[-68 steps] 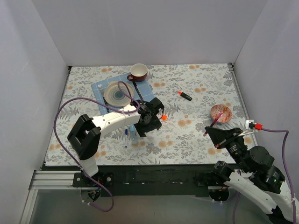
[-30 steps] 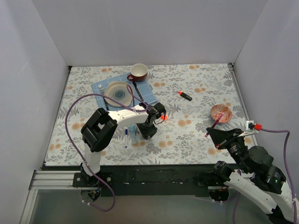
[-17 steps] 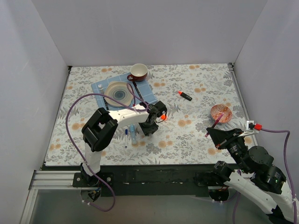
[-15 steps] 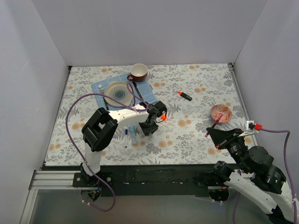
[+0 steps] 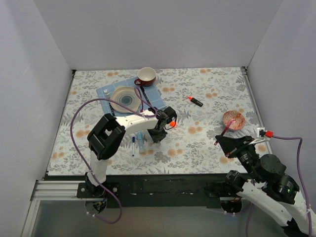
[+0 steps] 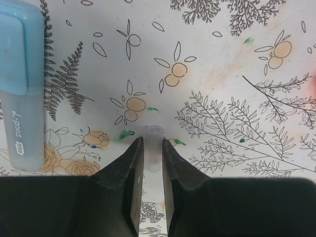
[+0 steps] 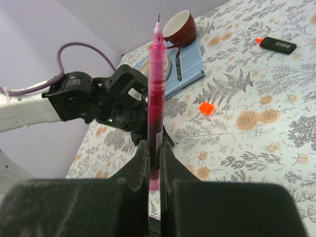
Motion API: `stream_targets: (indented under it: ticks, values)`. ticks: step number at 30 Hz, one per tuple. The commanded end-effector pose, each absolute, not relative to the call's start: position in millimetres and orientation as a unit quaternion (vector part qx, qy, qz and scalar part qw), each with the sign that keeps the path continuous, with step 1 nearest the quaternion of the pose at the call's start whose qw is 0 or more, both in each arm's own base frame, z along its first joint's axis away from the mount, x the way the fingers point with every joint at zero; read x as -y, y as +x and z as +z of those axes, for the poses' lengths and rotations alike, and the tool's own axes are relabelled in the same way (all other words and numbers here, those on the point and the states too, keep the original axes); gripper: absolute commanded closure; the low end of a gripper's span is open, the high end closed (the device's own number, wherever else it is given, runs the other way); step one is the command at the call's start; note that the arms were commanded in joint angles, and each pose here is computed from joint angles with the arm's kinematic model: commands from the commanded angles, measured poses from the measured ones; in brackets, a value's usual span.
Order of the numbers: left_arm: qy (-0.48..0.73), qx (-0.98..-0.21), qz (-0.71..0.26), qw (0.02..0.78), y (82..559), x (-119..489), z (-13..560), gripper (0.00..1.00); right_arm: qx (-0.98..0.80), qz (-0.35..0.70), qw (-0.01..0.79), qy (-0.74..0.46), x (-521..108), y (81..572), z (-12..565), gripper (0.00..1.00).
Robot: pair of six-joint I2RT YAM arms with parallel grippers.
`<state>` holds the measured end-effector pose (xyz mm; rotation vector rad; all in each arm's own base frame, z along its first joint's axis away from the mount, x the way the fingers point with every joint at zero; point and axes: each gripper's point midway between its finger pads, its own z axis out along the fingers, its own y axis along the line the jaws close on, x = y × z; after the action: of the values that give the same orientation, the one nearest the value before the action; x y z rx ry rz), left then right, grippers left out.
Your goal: Insert the pens into the pen caps
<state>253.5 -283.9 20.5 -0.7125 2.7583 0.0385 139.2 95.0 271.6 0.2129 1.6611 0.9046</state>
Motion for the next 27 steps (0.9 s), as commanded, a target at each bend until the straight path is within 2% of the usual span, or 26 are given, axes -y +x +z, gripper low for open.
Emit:
stream_targets:
  ticks: [1,6,10,21,27]
  values:
    - [-0.377,-0.908,0.001,0.184,273.3,281.4,32.9,1.0,-0.693,0.43,0.575,0.063,-117.3,136.6,270.4,0.99]
    - [-0.355,-0.906,-0.05,0.223,283.7,284.3,69.5,1.0,-0.746,0.415,0.52,-0.023,-166.9,140.5,225.6,0.99]
    - [-0.317,-0.907,-0.104,0.259,291.3,289.2,97.5,1.0,-0.761,0.446,0.462,-0.093,-203.8,127.4,201.0,0.99]
    - [-0.212,-0.893,-0.224,0.329,292.1,298.6,163.1,1.0,-0.731,0.531,0.385,-0.188,-262.3,105.1,183.1,0.99]
    - [-0.171,-0.875,-0.276,0.359,286.0,299.7,190.5,1.0,-0.731,0.556,0.347,-0.191,-275.0,101.9,164.2,0.99]
